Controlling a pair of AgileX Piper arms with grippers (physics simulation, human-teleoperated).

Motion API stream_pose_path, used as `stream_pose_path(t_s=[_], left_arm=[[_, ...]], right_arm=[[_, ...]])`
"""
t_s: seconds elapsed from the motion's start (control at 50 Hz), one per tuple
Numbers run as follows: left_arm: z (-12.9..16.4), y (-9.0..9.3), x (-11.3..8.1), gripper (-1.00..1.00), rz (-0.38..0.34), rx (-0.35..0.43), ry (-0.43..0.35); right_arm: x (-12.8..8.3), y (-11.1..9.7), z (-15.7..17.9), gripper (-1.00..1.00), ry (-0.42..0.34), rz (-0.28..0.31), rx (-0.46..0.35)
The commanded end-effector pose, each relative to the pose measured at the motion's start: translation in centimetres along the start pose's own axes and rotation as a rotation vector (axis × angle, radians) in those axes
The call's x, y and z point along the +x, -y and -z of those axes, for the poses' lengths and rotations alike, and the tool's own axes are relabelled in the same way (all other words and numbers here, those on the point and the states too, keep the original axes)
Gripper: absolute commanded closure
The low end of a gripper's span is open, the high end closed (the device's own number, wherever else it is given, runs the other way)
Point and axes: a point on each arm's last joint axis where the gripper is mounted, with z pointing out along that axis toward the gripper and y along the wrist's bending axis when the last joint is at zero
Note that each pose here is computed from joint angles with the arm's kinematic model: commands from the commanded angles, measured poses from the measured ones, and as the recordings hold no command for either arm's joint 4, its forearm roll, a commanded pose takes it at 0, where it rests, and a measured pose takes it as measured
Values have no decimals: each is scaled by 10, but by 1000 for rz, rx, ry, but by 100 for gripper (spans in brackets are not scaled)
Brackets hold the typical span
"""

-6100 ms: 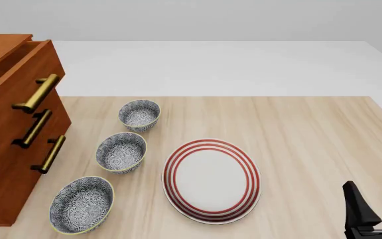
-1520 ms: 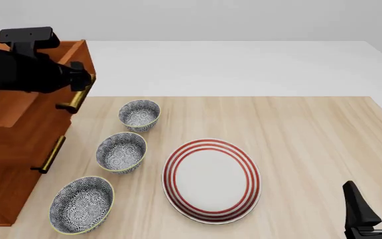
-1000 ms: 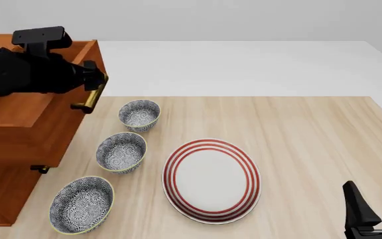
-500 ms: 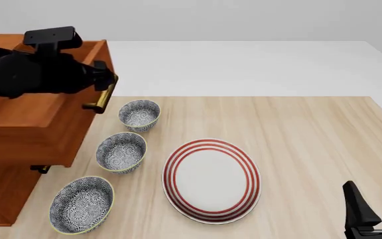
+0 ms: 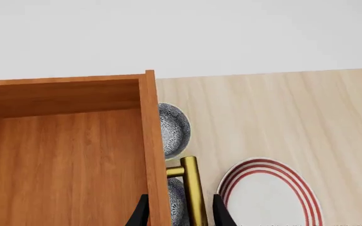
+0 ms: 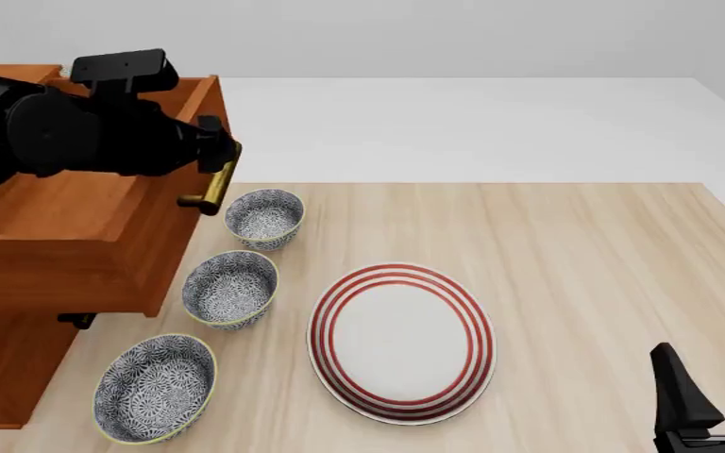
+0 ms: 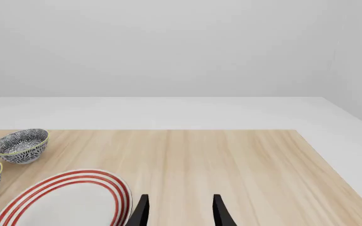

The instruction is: Open the top drawer of the cabinet.

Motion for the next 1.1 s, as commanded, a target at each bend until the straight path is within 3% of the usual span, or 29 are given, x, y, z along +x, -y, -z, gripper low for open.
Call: stream_pose_path(t_s=[0.02, 0.4, 0.82, 1.1], left_arm=[[-56, -1, 37, -100, -3, -11, -207], [-76, -5, 42, -100, 7, -32, -265], [-73, 8, 48, -100, 3, -7, -273], [-43, 10, 13, -100, -38, 9, -190]], right_arm=[[0, 0, 0, -100, 0, 0, 0], [0, 0, 0, -100, 0, 0, 0], [0, 0, 0, -100, 0, 0, 0], [0, 0, 0, -100, 0, 0, 0]])
